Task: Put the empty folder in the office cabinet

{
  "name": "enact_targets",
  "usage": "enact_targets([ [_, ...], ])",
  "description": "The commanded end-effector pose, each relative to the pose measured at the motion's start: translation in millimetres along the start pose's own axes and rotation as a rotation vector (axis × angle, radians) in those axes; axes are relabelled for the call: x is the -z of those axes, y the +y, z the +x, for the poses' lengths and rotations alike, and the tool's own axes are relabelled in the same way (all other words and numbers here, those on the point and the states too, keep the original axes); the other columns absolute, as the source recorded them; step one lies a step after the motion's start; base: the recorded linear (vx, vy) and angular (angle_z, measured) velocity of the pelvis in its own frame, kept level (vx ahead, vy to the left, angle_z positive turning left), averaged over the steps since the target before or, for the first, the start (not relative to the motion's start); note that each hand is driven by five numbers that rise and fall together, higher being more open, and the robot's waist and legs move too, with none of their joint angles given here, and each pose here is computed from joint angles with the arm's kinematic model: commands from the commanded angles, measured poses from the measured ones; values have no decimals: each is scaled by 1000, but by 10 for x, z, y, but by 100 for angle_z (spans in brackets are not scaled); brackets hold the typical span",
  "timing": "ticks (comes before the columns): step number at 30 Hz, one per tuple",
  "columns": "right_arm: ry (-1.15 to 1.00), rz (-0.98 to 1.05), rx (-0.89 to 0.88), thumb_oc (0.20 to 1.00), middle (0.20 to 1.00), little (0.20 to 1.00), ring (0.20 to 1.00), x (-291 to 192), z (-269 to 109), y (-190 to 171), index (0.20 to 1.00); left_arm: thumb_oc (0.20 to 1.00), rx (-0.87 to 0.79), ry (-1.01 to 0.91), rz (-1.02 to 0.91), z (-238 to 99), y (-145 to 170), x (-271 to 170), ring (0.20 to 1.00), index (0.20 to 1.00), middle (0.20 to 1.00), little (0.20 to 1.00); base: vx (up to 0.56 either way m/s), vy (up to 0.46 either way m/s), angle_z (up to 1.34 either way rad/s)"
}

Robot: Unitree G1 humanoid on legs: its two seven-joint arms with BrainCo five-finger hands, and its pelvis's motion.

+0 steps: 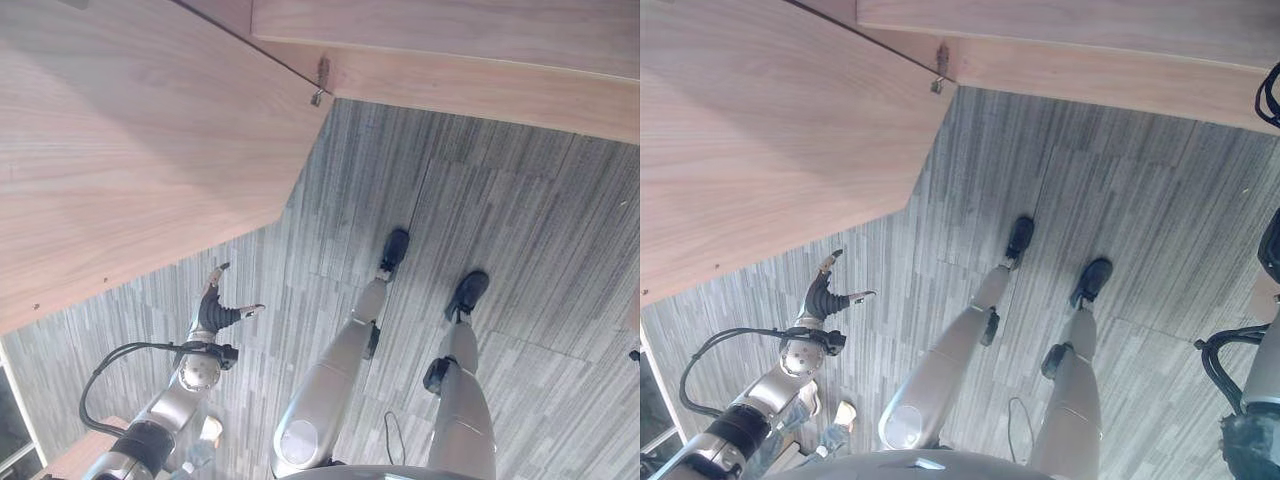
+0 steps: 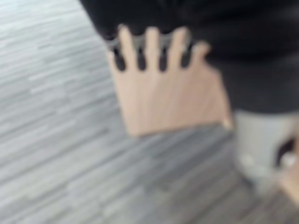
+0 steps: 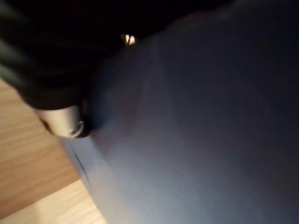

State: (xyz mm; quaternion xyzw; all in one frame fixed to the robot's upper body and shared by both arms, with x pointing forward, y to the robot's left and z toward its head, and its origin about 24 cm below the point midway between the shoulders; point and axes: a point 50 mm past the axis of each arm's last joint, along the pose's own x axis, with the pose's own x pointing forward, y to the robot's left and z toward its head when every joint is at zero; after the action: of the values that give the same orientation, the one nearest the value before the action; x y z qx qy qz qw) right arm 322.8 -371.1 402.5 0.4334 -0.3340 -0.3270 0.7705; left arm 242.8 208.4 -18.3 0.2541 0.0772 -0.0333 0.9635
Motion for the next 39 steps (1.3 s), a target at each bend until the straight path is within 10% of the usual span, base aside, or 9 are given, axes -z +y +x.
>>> enact_targets([
  [1, -85, -216, -74, 200, 200, 200, 200, -13, 26, -119, 200, 1000, -14, 151, 31, -358, 141, 406, 1000, 1000, 1000, 1000, 0, 0, 0],
  [6, -85, -181, -56, 200, 200, 200, 200, 11, 16, -118, 200, 1000, -24, 149, 27, -351, 152, 393, 1000, 1000, 1000, 1000, 0, 0, 0],
  [7, -84, -180, -53, 1000, 1000, 1000, 1000, 16, 15, -123, 1000, 1000, -26, 149, 27, -353, 155, 394, 1000, 1000, 1000, 1000, 0, 0, 0],
  [35, -9, -335, 130, 1000, 1000, 1000, 1000, 68, 57, -330, 1000, 1000, -33, 167, 61, -340, 200, 423, 1000, 1000, 1000, 1000, 0, -2, 1],
  [39, 115, -381, 289, 1000, 1000, 1000, 1000, 440, -45, -482, 1000, 1000, -93, 131, 128, 123, 313, 173, 1000, 1000, 1000, 1000, 17, 24, -3],
])
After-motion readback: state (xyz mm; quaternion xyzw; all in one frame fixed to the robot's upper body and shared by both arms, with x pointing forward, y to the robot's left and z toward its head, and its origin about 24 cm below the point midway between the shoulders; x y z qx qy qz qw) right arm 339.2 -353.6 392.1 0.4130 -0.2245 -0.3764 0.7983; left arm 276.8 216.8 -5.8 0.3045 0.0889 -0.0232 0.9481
